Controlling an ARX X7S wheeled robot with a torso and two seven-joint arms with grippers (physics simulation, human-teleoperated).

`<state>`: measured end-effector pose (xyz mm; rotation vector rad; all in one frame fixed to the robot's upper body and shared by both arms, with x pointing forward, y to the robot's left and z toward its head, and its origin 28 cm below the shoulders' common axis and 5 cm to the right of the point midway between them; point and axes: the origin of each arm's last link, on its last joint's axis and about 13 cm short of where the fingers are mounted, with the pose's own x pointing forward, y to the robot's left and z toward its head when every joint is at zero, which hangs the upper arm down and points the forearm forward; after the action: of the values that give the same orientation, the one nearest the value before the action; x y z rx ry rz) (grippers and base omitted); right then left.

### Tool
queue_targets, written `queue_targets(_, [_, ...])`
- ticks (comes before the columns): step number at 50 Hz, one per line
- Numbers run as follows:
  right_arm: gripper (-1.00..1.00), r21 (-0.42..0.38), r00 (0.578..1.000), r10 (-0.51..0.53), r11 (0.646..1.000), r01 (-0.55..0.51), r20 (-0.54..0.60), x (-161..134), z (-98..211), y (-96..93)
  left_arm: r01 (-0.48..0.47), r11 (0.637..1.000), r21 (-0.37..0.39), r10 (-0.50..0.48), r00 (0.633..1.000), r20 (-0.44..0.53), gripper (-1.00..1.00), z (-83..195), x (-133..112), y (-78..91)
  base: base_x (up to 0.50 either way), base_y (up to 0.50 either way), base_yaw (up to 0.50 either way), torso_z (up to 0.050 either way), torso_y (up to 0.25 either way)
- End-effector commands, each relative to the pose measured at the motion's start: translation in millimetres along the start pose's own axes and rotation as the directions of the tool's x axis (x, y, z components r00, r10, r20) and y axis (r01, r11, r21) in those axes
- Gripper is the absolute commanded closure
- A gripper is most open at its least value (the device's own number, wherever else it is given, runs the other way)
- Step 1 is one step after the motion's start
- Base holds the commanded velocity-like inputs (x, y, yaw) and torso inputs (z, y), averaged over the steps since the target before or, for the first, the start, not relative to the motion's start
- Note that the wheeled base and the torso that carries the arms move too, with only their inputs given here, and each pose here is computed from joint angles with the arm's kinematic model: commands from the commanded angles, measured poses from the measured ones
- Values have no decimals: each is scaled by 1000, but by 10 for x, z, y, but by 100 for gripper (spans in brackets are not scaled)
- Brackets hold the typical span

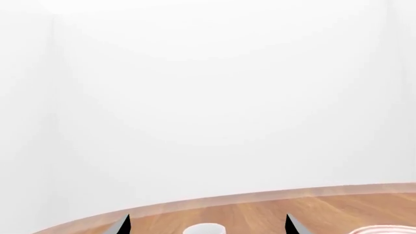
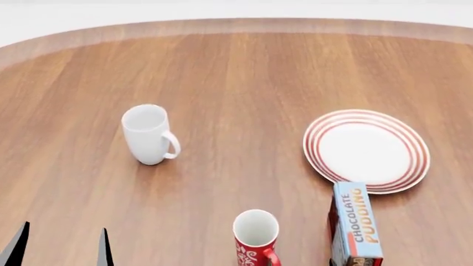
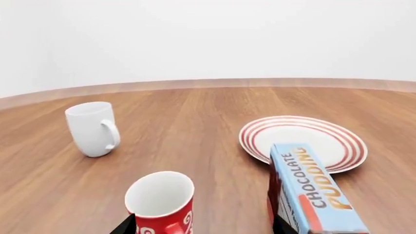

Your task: Pick up the red mug and put it on the plate

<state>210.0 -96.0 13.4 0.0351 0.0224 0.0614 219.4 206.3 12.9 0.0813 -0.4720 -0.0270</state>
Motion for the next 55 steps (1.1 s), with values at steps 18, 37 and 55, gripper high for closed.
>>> queue_targets(18, [-100, 1, 1000, 1, 1000, -1, -1, -5, -1, 0, -1, 1000, 2, 1, 1000, -2, -100, 0, -1, 0, 152, 0, 0, 0, 0])
queue_targets(37, [-100, 2, 1000, 2, 1000, -2, -4, -4, 2, 2, 1, 1000, -1, -1, 1000, -3, -100, 0, -1, 0, 152, 0, 0, 0, 0])
queue_targets(55, [-100, 5, 1000, 0, 1000, 0, -4, -5, 3, -2, 2, 1000, -1, -2, 1000, -4, -100, 0, -1, 0, 152, 0, 0, 0, 0])
